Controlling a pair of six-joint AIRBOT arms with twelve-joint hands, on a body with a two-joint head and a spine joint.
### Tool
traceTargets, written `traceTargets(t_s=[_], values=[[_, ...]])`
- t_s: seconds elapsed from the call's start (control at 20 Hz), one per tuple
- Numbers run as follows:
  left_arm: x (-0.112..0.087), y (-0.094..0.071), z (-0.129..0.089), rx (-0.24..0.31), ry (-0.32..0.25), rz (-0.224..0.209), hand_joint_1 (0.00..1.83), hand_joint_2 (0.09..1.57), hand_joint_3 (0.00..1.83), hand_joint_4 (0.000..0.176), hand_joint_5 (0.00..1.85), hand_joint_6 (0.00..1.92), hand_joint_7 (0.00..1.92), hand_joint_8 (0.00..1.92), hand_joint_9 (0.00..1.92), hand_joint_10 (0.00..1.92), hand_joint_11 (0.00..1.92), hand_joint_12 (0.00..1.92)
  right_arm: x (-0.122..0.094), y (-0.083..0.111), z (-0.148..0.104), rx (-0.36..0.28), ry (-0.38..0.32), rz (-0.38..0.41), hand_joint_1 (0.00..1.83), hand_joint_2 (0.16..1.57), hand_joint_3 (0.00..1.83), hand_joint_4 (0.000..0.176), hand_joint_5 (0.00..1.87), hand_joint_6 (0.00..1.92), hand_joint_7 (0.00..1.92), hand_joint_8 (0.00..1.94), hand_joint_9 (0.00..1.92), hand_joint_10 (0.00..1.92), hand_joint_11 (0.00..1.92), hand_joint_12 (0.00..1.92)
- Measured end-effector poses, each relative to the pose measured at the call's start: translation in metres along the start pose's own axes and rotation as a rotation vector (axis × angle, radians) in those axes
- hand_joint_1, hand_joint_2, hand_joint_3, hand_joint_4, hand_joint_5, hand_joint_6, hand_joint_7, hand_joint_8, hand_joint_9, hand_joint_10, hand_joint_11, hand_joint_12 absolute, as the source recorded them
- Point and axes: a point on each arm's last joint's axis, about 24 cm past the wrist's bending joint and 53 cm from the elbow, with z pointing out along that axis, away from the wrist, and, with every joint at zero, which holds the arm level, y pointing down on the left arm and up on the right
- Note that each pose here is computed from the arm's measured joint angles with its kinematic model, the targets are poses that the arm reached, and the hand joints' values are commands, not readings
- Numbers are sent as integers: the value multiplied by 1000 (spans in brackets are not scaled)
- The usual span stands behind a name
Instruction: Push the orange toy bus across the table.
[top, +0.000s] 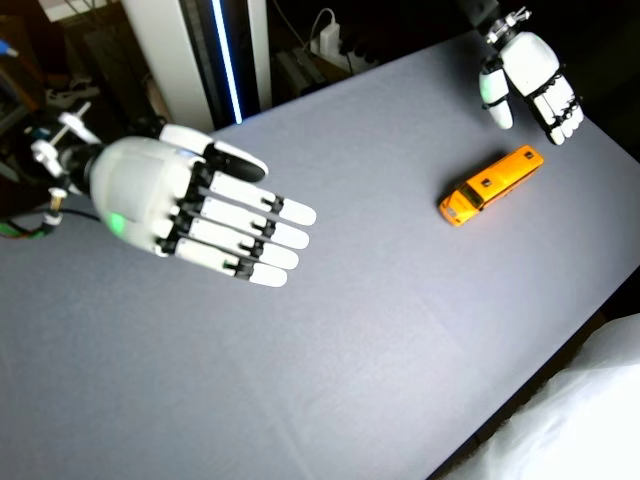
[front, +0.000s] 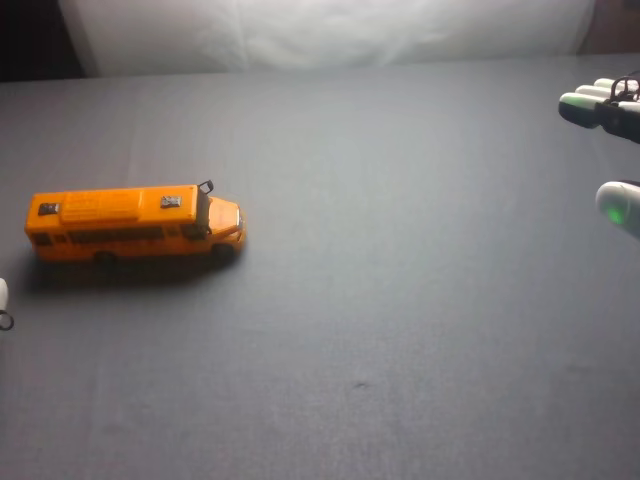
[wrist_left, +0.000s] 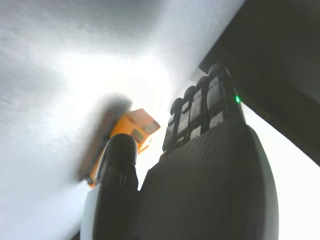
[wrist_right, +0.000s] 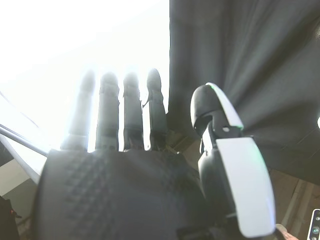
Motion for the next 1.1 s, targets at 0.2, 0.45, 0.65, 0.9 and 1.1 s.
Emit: traceTargets(t_s=[0.2, 0.45, 0.65, 0.9, 1.1], values=[[14, -8, 0, 30, 36, 11, 0, 1571, 100, 0, 0, 0, 0, 0, 0, 0, 0, 0, 0, 0, 0, 0, 0, 0, 428, 1396, 4, 0, 401, 0, 351, 0, 272, 0, 80, 459], [31, -22, -2, 71, 75, 5, 0, 1571, 84, 0, 0, 0, 0, 0, 0, 0, 0, 0, 0, 0, 0, 0, 0, 0, 424, 1390, 0, 0, 401, 0, 349, 0, 270, 0, 77, 459], [36, -52, -2, 155, 79, -2, 0, 1571, 115, 0, 0, 0, 0, 0, 0, 0, 0, 0, 1, -1, 0, 2, 1, 2, 450, 1390, 0, 0, 410, 4, 357, 7, 277, 9, 91, 464], [55, -99, -18, 289, 110, -17, 0, 1571, 127, 0, 0, 0, 0, 0, 0, 0, 0, 0, 2, -2, -1, 5, 4, 3, 437, 1389, 0, 0, 407, 1, 354, 1, 282, 5, 96, 452], [50, -110, -25, 325, 87, -16, 0, 1571, 138, 0, 0, 0, 0, 0, 0, 0, 0, 0, 2, -3, -1, 9, 2, 3, 374, 1381, 0, 0, 389, 0, 329, 2, 260, 3, 95, 434]])
